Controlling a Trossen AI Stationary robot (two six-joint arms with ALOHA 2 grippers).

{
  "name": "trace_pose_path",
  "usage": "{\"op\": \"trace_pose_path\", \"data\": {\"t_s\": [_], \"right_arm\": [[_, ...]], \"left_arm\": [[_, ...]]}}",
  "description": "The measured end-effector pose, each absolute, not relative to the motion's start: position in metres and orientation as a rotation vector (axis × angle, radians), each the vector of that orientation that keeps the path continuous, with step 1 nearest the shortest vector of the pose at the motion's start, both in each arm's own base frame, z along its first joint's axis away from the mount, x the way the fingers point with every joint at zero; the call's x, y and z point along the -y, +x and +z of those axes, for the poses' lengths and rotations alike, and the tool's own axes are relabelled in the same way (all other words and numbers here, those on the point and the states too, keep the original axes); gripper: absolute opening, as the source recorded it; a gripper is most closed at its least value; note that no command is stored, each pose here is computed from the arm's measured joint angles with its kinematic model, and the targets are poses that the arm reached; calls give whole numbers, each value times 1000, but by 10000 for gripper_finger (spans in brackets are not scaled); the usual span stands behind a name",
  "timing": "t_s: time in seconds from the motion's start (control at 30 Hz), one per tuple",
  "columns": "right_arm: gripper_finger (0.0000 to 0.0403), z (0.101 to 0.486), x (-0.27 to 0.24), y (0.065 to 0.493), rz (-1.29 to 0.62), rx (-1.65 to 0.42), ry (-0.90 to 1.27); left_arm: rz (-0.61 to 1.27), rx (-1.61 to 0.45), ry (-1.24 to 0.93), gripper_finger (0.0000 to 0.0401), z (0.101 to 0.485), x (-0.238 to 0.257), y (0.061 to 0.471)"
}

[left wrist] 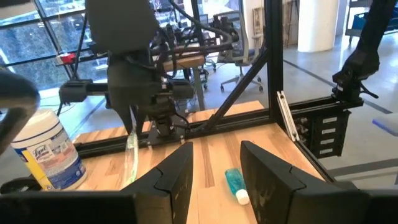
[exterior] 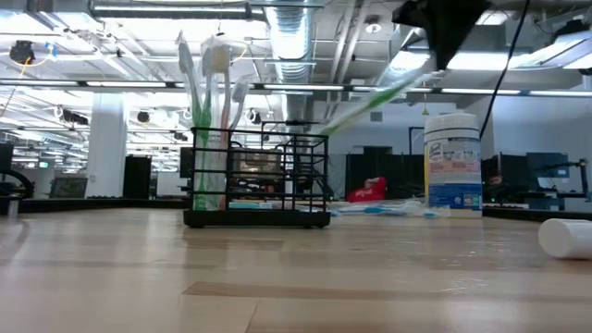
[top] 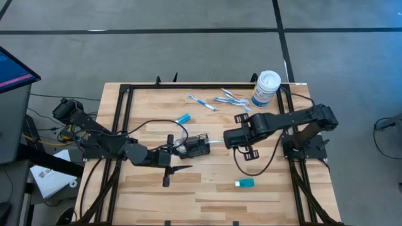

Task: Pick & Place toothbrushing station
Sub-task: Put the green toothbrush into the wire organizer

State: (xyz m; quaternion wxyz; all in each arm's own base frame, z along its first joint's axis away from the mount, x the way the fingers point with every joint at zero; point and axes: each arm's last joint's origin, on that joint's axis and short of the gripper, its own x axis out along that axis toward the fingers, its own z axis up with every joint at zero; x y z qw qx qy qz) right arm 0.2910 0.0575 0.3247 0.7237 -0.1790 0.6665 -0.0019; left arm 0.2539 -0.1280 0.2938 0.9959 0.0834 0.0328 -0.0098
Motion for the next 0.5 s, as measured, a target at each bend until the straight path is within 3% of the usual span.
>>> {"op": "trace_pose_path", "data": {"t_s": [0.5], "right_arm": [[6,337,-68,339,137,-1466,-565]], "left_arm": [[-14,-88,179,127,284,126,252]]}}
